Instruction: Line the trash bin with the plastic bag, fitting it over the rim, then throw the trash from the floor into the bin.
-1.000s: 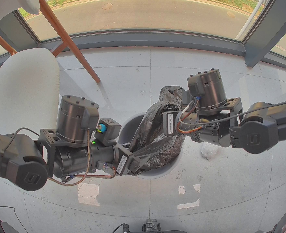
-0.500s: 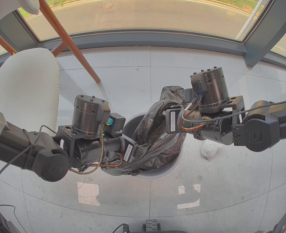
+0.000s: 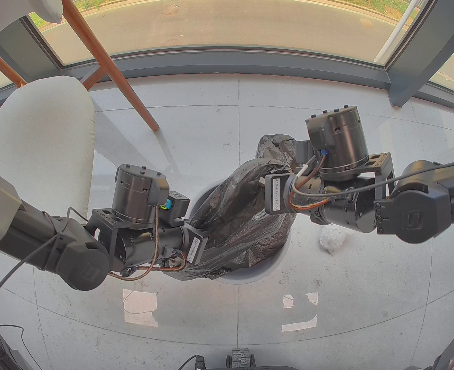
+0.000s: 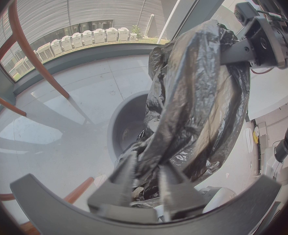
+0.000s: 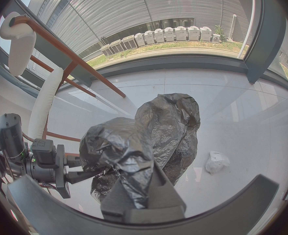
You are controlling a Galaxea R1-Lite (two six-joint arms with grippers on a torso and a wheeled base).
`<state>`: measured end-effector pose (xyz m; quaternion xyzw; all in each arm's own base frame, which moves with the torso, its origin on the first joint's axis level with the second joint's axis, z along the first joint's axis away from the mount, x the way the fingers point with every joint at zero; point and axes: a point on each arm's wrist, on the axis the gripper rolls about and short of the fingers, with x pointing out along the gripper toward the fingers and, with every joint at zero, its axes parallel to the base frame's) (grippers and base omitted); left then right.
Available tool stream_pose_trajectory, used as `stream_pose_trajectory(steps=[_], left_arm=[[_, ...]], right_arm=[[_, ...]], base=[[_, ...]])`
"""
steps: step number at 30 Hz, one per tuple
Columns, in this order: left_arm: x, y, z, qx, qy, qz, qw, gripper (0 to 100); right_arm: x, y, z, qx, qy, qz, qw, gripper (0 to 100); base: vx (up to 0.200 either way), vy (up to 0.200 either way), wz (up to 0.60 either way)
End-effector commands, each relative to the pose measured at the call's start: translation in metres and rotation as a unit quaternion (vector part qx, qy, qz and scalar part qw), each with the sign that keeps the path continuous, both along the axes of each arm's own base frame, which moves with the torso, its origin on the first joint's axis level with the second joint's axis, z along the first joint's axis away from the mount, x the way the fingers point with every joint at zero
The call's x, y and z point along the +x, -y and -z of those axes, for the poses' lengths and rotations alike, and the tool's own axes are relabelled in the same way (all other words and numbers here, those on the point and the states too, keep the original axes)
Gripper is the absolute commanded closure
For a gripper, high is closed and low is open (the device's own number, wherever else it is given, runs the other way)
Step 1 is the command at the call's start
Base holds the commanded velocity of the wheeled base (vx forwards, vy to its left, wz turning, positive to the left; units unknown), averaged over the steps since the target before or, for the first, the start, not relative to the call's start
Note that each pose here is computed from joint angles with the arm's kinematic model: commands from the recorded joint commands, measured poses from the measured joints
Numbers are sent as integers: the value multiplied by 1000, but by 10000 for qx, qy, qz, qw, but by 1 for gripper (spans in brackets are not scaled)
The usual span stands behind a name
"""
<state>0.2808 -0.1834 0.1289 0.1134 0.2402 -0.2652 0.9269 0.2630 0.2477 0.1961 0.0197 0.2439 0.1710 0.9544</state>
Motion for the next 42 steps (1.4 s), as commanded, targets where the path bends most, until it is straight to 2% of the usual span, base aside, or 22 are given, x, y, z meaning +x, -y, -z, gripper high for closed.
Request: stream_pose_trajectory(steps=[1,12,16,19,22,26,28,32,35,38,42], left_arm=[[-6,-4,4,7,-113,-41,9999,100],[-37,-26,-18,-119,53,-70,9999,100],[-53,-34,-27,-298,80,-113,9995,100],[-61,-39,-25,-297,-17,-130,9995,100],[-67,-42,-26,-273,-65,-128,9995,100],[-72,-44,-27,-264,-159,-126,9994,100],[-79,-46,-28,-122,-485,-136,9987,100],[-80,-45,-32,3,-660,-121,9977,100],[-79,-44,-36,34,-713,-120,9974,100],[-76,-43,-38,120,-864,-172,9960,100],[-69,-38,-42,77,-836,-184,9963,100]], right_arm=[[-10,6,7,-113,-139,-70,9998,100],[-10,1,16,-28,-385,-390,9985,100],[-19,-13,25,287,-689,-345,9966,100],[-24,-16,35,539,-1056,-209,9927,100],[-21,-14,49,608,-1371,-142,9886,100],[-20,-16,57,577,-1457,-176,9875,100],[-18,-18,61,554,-1512,-188,9868,100],[-11,-22,72,530,-1665,-214,9844,100],[-10,-24,79,560,-1771,-143,9825,100],[-3,-26,96,709,-2059,181,9758,100],[16,-6,97,810,-2111,466,9730,100]], base=[[0,0,0],[0,0,0],[0,0,0],[0,0,0],[0,0,0],[0,0,0],[0,0,0],[0,0,0],[0,0,0],[0,0,0],[0,0,0]])
